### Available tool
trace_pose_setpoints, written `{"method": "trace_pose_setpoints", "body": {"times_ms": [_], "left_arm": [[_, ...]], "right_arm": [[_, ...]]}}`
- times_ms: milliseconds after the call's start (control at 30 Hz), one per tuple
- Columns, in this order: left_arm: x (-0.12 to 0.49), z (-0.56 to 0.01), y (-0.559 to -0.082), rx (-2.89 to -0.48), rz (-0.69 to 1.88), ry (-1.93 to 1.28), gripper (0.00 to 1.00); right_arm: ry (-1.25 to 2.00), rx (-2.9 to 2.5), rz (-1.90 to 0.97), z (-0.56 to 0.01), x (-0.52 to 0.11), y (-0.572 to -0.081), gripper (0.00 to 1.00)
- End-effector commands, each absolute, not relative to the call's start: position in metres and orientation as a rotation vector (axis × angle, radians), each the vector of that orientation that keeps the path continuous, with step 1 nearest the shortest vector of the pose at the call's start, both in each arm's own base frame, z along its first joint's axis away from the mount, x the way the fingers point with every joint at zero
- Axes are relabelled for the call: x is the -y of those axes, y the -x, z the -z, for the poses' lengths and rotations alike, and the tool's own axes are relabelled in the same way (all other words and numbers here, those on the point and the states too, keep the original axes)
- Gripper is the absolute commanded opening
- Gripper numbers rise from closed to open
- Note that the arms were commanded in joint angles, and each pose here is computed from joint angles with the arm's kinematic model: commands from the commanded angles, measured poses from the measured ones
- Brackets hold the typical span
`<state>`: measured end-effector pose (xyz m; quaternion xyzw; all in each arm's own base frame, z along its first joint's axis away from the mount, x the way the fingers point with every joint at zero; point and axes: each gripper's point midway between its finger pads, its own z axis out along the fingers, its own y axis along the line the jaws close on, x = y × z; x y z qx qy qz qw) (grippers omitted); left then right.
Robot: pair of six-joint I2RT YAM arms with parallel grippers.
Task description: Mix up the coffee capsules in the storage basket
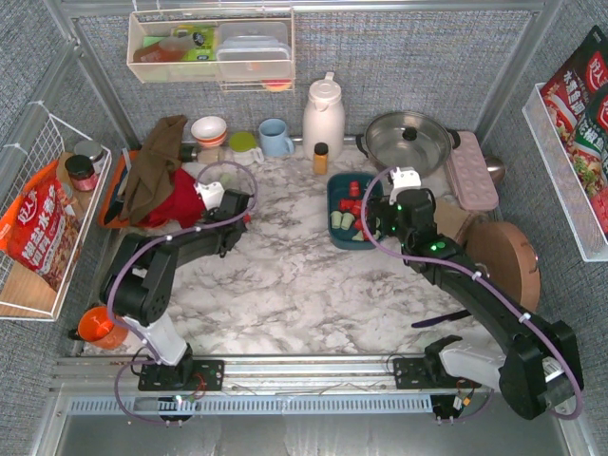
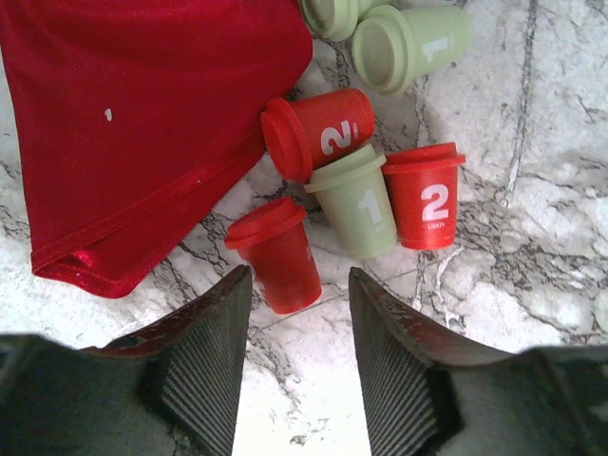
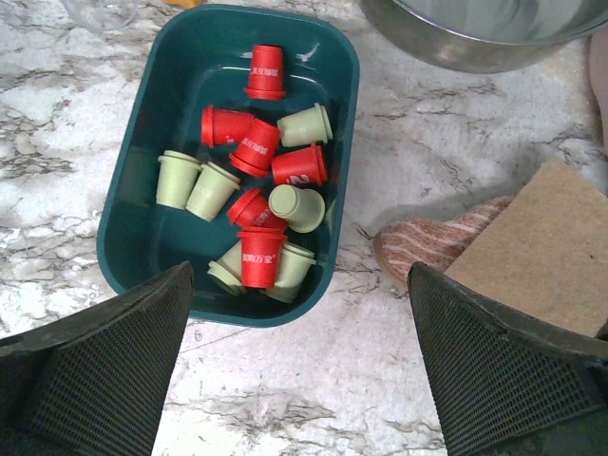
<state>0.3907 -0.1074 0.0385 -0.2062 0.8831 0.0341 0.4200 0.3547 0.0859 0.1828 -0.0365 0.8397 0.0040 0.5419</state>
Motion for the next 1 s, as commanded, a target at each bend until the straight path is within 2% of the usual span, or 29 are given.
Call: {"method": "trace_pose_setpoints", "body": {"times_ms": [0, 433, 600, 700, 800, 967], "left_arm": [[0.107, -0.033, -0.396, -2.216, -0.077, 0.598, 0.53], [0.095, -0.008, -0.402, -2.242, -0.108, 0.673, 0.5], [0.091, -0.007, -0.399, -2.24, -0.103, 0.672, 0.39], [0.095, -0.02, -0.398, -2.228, -0.06, 0.636, 0.3], [0.104, -0.042, -0.398, -2.199, 0.029, 0.552, 0.26], [0.143, -0.098, -0.389, -2.083, 0.283, 0.273, 0.25]], "right_arm": [[0.094, -1.959, -0.066, -0.192, -0.095, -0.359, 0.99], [0.128, -1.963, -0.105, -0.192, -0.102, -0.358, 0.99], [0.132, -1.965, -0.107, -0.192, -0.102, -0.358, 0.99], [0.133, -1.965, -0.109, -0.192, -0.103, -0.358, 0.99], [0.14, -1.967, -0.114, -0.192, -0.104, -0.358, 0.99], [0.144, -1.97, -0.132, -0.193, -0.107, -0.358, 0.99]]}}
